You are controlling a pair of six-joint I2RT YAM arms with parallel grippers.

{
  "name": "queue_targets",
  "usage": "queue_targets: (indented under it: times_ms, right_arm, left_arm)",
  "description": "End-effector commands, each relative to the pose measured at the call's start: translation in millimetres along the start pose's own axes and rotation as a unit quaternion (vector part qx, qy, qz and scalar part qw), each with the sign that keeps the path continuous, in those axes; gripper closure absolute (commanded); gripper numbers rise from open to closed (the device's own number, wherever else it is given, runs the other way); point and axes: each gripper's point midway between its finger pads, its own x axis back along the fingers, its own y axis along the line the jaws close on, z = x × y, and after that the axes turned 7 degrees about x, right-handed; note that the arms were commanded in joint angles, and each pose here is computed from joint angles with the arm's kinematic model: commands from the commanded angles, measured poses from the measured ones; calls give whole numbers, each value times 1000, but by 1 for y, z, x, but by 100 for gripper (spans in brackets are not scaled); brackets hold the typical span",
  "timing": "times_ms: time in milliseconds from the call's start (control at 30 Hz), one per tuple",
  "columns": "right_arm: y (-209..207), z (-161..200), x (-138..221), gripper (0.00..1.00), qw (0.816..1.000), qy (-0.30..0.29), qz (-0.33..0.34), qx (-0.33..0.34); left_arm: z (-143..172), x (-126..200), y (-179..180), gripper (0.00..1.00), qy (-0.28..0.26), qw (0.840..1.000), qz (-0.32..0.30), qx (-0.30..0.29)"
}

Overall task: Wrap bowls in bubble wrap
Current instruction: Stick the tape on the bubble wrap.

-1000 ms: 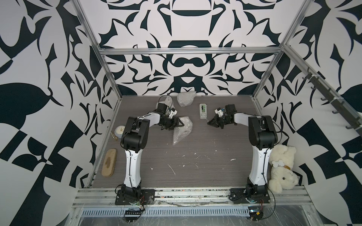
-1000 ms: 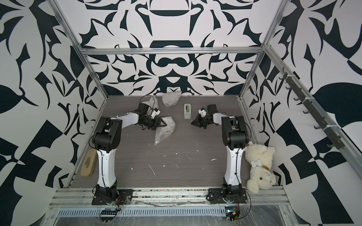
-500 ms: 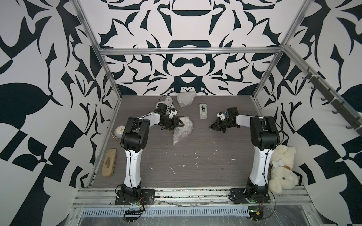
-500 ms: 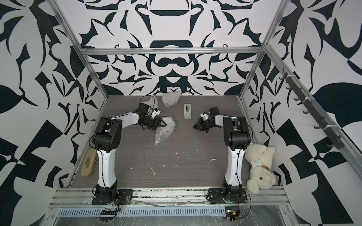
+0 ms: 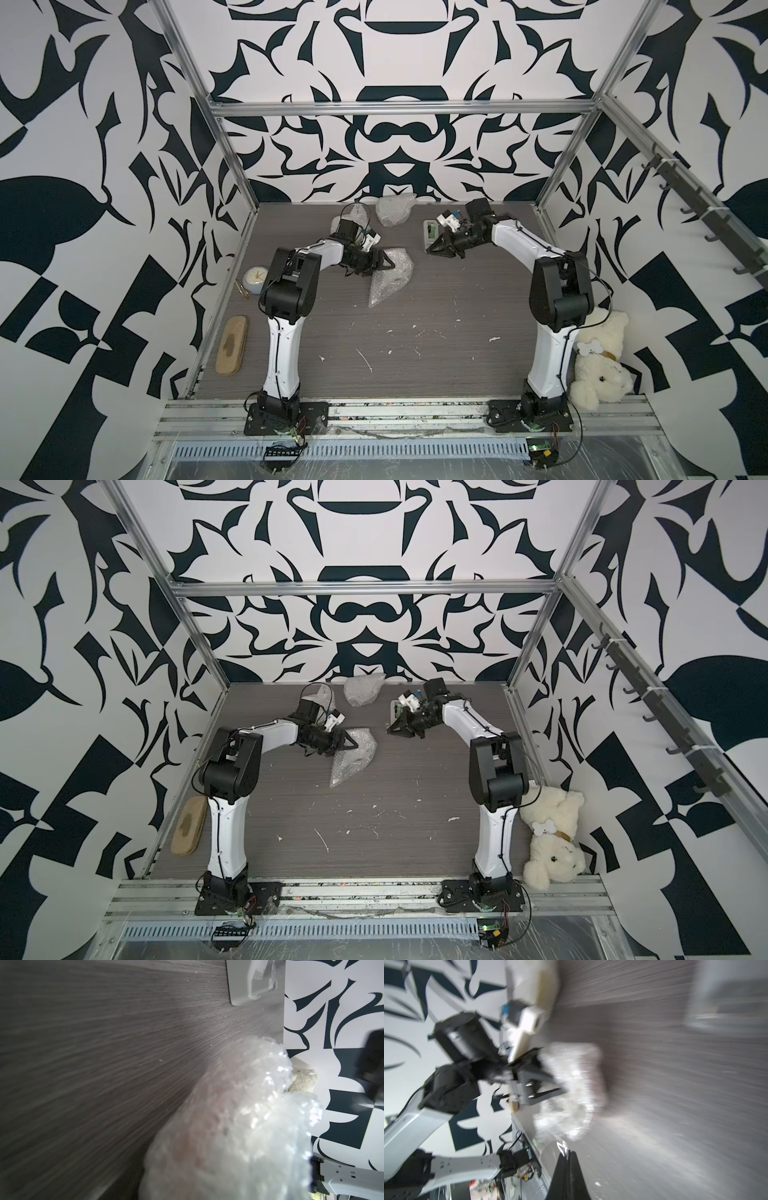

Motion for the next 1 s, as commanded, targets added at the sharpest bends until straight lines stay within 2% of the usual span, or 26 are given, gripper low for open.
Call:
queue_targets:
  times_ms: [0, 167, 300, 467, 967]
  right_arm:
    - [34, 29, -14, 100, 997, 68, -19, 11]
    - [20, 56, -43, 100, 990, 143, 3, -14]
    - [-1, 65, -53, 100, 986, 160, 19, -38]
    - [-10, 57, -59, 100, 988, 142, 12, -51]
    - [-12, 45, -41, 100, 991, 119, 12, -62]
  left_arm:
    - [25, -21, 31, 37, 37, 998, -34, 35]
    - [30, -29, 26, 37, 46, 998, -29, 25]
    - [31, -31, 21, 37, 48, 998, -27, 16]
    - [31, -33, 17, 37, 49, 998, -22, 10]
    - [26, -30, 10, 36, 42, 999, -20, 0]
